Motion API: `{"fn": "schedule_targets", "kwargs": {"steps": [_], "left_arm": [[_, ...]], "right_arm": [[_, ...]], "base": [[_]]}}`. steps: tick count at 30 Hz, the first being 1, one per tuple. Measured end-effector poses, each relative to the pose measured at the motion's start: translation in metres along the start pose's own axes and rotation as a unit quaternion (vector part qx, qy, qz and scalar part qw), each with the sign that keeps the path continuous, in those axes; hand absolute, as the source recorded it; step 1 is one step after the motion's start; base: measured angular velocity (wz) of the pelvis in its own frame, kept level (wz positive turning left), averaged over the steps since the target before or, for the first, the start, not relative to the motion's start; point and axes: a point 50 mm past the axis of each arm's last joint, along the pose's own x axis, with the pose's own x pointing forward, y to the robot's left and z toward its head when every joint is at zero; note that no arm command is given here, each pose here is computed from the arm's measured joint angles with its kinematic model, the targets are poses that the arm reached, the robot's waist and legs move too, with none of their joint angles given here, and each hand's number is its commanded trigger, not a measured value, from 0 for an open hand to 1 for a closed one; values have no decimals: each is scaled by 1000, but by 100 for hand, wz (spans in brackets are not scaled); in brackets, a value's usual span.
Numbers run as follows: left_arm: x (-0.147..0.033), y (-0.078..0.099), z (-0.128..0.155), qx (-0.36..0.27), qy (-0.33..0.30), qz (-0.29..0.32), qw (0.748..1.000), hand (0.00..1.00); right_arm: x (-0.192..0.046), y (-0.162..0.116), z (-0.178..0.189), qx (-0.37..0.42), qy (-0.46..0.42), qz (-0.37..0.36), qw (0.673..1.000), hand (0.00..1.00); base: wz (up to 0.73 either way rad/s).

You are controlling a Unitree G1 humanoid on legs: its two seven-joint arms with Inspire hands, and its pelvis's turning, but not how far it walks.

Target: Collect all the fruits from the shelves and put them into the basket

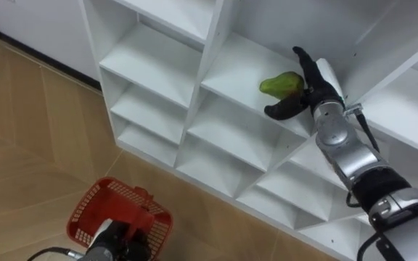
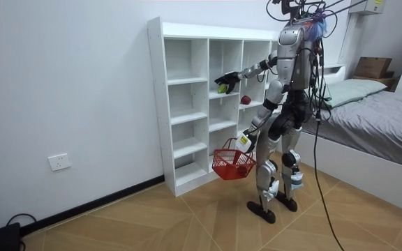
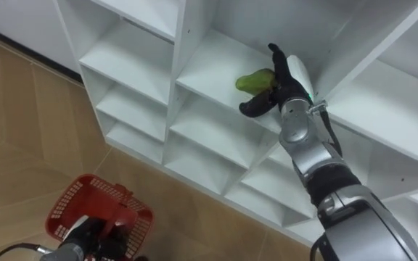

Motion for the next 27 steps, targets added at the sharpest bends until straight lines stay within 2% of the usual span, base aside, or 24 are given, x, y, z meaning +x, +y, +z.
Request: {"fn": "schedule_targets", "kwargs": {"steps": [19, 27], "left_arm": [[0, -8, 5, 4, -11, -13, 1000, 100], [0, -7, 5, 5, -11, -12, 1000, 100]], "right_arm": [[2, -8, 3, 22, -15, -10, 1000, 0], [3, -6, 4, 25, -17, 22, 999, 0]], "base": [[1], [0]]}}
